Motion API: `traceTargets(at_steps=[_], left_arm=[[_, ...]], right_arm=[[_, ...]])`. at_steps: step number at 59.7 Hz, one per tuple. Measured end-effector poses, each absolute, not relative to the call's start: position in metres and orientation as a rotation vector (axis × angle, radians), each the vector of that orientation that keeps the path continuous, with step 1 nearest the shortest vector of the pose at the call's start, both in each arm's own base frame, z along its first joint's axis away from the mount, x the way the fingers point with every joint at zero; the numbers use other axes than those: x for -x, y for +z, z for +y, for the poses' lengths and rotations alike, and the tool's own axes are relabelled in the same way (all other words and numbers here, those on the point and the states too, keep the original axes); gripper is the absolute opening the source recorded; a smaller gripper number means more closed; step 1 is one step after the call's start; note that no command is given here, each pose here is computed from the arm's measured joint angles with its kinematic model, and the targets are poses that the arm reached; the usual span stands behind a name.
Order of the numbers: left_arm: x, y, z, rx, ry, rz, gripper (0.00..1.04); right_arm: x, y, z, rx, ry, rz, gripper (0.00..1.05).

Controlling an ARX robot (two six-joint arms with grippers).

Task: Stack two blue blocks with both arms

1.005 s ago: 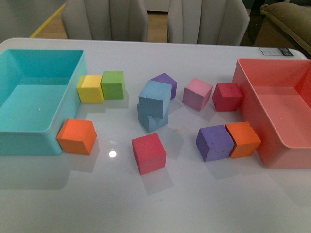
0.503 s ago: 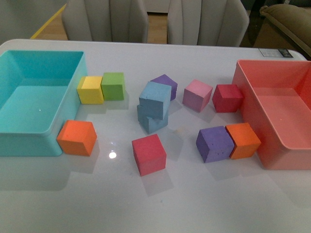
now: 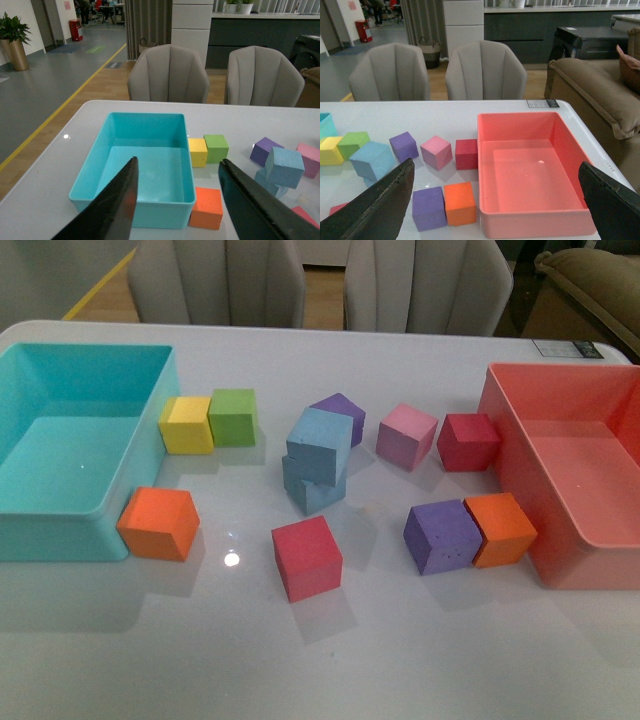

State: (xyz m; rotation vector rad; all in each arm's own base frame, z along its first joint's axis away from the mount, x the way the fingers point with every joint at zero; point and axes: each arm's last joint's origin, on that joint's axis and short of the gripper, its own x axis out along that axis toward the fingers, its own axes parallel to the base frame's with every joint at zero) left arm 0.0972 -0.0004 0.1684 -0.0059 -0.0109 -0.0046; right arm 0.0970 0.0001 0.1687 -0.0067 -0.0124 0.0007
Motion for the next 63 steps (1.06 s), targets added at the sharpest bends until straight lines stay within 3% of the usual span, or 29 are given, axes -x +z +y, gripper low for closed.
traceTargets(at_steps=[13,63], left_arm=[[-0.0972,0.1684,-0.0004,0.006,-0.005,-0.011,0.98],[-0.0972,0.1684,-0.0004,0.004,-0.005,-0.011,0.96]], right_arm=[[-0.097,0.1687,0.0001,0.007,0.001,-0.012,0.96],[-0.097,0.1687,0.0001,0.007,0.001,-0.012,0.96]])
